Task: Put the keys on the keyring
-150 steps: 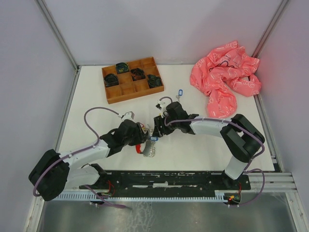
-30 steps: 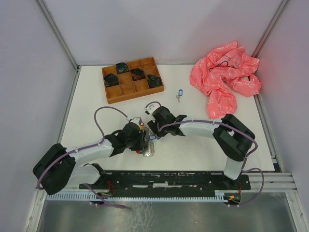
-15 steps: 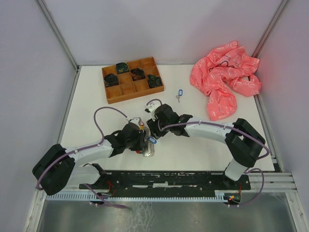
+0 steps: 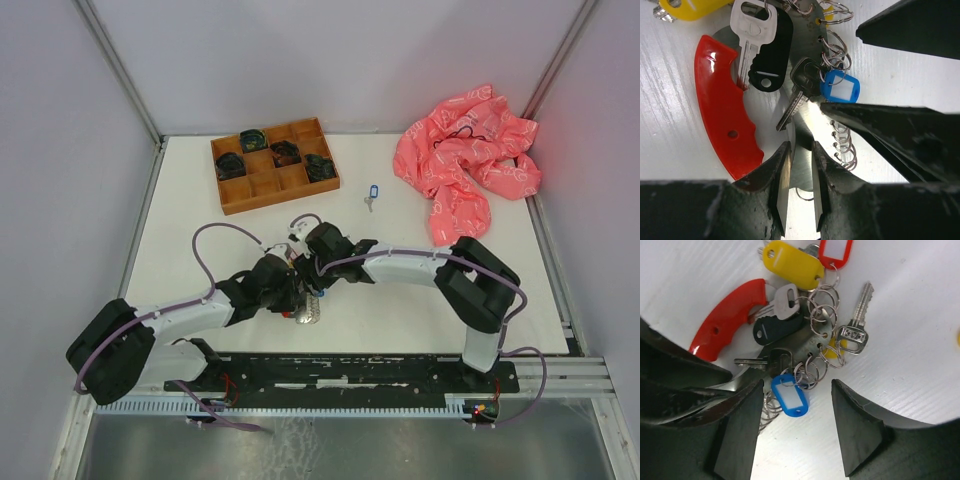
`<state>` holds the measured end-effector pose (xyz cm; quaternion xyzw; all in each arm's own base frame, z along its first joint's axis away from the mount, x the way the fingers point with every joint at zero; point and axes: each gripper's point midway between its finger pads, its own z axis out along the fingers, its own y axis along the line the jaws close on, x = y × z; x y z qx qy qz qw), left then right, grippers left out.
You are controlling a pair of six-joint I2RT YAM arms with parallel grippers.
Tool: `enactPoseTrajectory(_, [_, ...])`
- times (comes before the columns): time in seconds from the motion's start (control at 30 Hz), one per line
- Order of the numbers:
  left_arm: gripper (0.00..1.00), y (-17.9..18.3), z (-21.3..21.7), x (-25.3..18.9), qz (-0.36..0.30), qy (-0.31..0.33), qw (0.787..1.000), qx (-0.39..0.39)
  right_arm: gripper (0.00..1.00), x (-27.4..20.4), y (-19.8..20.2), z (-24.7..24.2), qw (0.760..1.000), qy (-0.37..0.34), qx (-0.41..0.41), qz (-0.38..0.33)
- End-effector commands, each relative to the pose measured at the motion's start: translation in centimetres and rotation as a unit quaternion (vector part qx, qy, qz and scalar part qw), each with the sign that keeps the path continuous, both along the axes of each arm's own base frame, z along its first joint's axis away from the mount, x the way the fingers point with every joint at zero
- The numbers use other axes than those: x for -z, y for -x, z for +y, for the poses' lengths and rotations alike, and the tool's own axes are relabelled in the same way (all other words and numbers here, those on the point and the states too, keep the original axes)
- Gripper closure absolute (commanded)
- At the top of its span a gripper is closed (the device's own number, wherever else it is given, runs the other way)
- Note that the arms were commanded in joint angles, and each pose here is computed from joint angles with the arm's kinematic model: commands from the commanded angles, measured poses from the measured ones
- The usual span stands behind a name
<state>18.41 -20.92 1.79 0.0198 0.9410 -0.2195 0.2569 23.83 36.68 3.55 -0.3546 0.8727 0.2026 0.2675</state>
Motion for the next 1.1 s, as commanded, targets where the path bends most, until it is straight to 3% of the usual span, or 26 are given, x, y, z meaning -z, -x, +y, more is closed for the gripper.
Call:
enactPoseTrajectory(0.0, [0.7,0.5,0.3,0.4,0.006,0.002,1.0,-0.009,0.35,-0.1,-1.8,0.4,0.999,0.006,0.037,-0.028])
enactPoseTrajectory(0.2, [0.7,0.9,0.5,0.8,0.013,0.0,1.0,-0.007,0.5,0.1,-4.5,-2.9,0.991,0.037,0.121,-0.052])
enactPoseTrajectory(0.43, [0.7,1.2,0.6,1.1,0.019,-0.003,1.0,-0.004,0.56,-0.8,-6.7,-5.8,0.981,0.003,0.193,-0.016])
enactPoseTrajectory(0.57, [0.7,1.2,0.4,1.2,0.022,-0.003,1.0,-0.002,0.56,-0.7,-7.8,-8.5,0.972,0.027,0.232,-0.014])
enactPoseTrajectory(0.77, [0.7,0.7,0.2,0.5,0.011,0.003,1.0,-0.005,0.52,-3.6,-5.1,-5.6,0.994,-0.012,0.101,-0.029])
enactPoseTrajectory(1.07, [0.7,0.5,0.1,0.3,0.005,0.005,1.0,-0.008,0.52,-3.6,-1.0,-0.3,0.998,-0.055,-0.019,-0.007])
